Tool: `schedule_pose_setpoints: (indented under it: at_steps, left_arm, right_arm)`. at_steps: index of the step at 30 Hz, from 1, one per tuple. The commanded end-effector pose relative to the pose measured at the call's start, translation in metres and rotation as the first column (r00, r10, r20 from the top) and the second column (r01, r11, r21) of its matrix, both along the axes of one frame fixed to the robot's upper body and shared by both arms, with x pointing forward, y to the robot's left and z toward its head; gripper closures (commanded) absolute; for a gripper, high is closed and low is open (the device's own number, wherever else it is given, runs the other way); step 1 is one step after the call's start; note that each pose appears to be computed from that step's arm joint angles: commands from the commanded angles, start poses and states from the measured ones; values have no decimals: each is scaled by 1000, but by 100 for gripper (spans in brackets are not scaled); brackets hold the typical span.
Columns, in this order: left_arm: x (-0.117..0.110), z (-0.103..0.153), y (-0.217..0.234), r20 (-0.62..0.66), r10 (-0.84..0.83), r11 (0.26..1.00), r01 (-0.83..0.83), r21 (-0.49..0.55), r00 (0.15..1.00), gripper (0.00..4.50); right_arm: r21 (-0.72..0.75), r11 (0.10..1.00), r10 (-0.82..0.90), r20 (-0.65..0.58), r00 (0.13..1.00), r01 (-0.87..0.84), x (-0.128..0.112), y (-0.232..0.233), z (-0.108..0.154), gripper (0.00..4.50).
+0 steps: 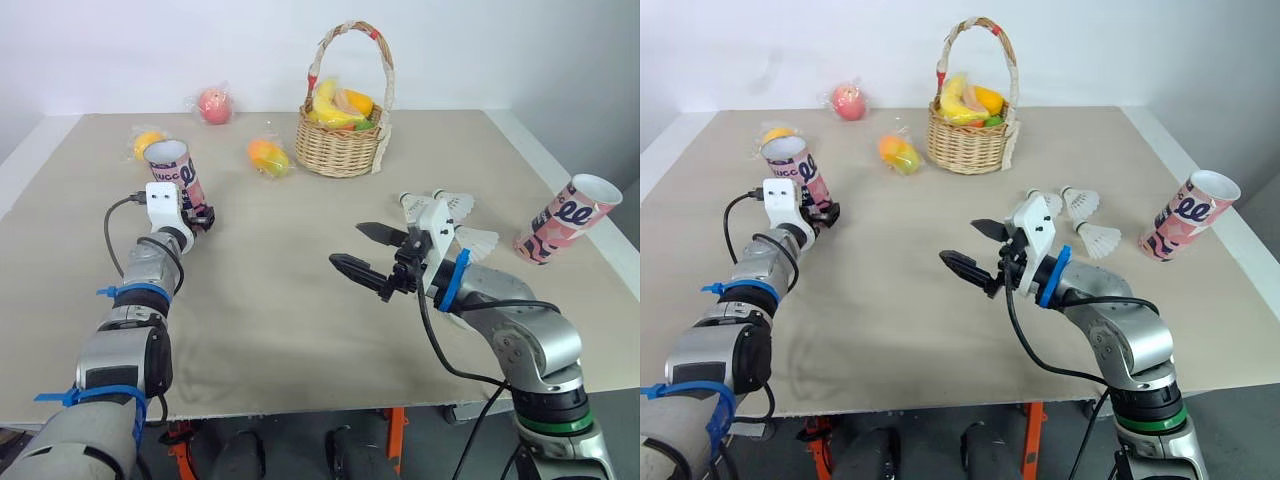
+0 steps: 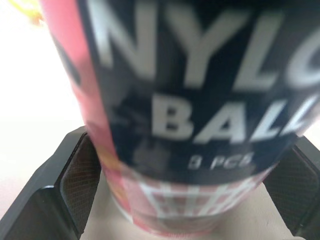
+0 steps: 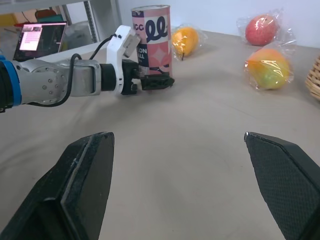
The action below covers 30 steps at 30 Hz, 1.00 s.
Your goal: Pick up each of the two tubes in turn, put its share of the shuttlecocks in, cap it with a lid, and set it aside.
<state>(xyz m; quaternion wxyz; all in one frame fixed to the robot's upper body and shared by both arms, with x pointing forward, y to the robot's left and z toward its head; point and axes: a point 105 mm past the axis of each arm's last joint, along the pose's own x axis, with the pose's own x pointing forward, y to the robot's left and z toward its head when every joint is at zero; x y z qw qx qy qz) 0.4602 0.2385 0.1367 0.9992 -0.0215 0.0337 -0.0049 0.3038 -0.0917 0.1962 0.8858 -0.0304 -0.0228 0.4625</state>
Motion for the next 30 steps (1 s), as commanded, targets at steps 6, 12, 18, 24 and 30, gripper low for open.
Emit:
schedule_pose_setpoints:
  at_steps: [6, 12, 18, 24, 30]
  left_arm:
    - [3, 24, 3, 79, -6, 1000, 5, 11, 997, 154]
    - [1, 39, 6, 125, -49, 992, 34, 118, 991, 154]
    - [-13, 66, -28, 27, -437, 764, 355, 539, 899, 154]
    - [-47, 68, -30, -269, -618, 365, 573, 734, 739, 154]
    - [-94, 50, -50, -521, -724, 12, 764, 645, 452, 154]
  right_arm:
    - [14, 1000, 7, 42, 999, -7, -6, 1, 11, 0]
    - [6, 1000, -23, 37, 999, 23, -4, -9, 10, 0]
    - [-17, 985, -169, 10, 986, 169, 1, -39, 6, 0]
    - [-83, 926, -373, -48, 926, 369, 10, -62, -21, 0]
    - [-131, 822, -564, -52, 824, 554, 45, -65, -40, 0]
